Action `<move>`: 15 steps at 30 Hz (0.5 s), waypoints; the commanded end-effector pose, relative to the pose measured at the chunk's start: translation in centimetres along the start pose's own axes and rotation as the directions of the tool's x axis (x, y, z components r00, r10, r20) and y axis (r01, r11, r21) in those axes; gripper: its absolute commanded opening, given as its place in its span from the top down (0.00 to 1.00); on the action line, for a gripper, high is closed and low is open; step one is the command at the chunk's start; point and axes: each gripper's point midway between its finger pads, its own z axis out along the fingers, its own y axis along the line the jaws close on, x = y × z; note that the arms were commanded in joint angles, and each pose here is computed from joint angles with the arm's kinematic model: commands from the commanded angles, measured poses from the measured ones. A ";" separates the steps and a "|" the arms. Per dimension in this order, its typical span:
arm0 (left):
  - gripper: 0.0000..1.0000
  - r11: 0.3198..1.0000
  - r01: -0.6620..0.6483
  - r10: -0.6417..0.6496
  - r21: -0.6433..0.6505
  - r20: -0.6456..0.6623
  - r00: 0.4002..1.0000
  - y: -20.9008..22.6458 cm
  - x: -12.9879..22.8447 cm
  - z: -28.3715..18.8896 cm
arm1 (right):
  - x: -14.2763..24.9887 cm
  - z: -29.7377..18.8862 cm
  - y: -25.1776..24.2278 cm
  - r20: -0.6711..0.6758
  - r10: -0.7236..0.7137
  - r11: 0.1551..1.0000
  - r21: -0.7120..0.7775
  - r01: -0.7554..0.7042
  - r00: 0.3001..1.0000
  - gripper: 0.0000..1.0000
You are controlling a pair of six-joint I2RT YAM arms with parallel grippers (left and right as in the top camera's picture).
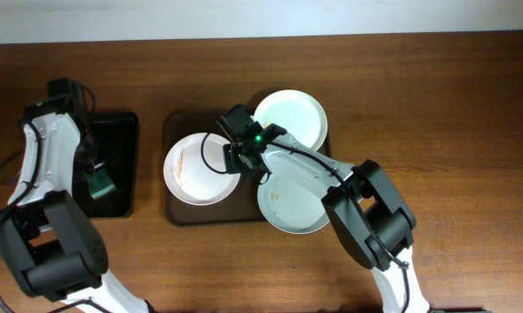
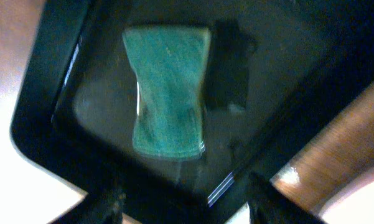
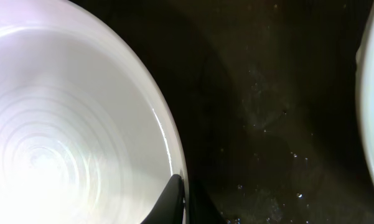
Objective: Clean dirty plates on tray and stack at the side
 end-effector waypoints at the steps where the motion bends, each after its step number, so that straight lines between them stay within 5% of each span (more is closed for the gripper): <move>1: 0.73 0.999 0.045 -0.045 -0.030 -0.010 0.999 1.3 0.6 2.9 | 0.9 1.3 -0.3 -0.031 -0.008 1.000 0.016 0.008 0.999 0.95; 5: 0.68 0.997 0.039 -0.037 -0.071 0.031 0.999 1.8 1.2 5.8 | 1.2 1.2 -0.4 -0.040 -0.007 1.000 0.021 0.008 0.999 0.95; 6: 0.51 0.997 -0.015 0.019 -0.072 0.055 0.998 1.7 0.5 5.9 | 1.2 1.2 -0.5 -0.040 -0.007 1.000 0.022 0.008 0.999 0.95; 9: 0.37 0.998 -0.023 0.029 -0.064 0.091 0.995 1.5 -0.4 5.8 | 1.2 1.2 -0.4 -0.040 -0.007 1.000 0.022 0.008 0.999 0.95; 12: 0.39 0.998 -0.016 0.023 -0.058 0.115 0.993 1.3 -0.9 5.8 | 1.2 1.2 -0.4 -0.040 -0.007 1.000 0.021 0.008 0.999 0.95; 15: 0.55 0.998 -0.018 0.025 -0.060 0.105 0.994 1.4 -0.1 6.9 | 1.2 1.2 -0.4 -0.040 -0.008 1.000 0.022 0.008 0.999 0.95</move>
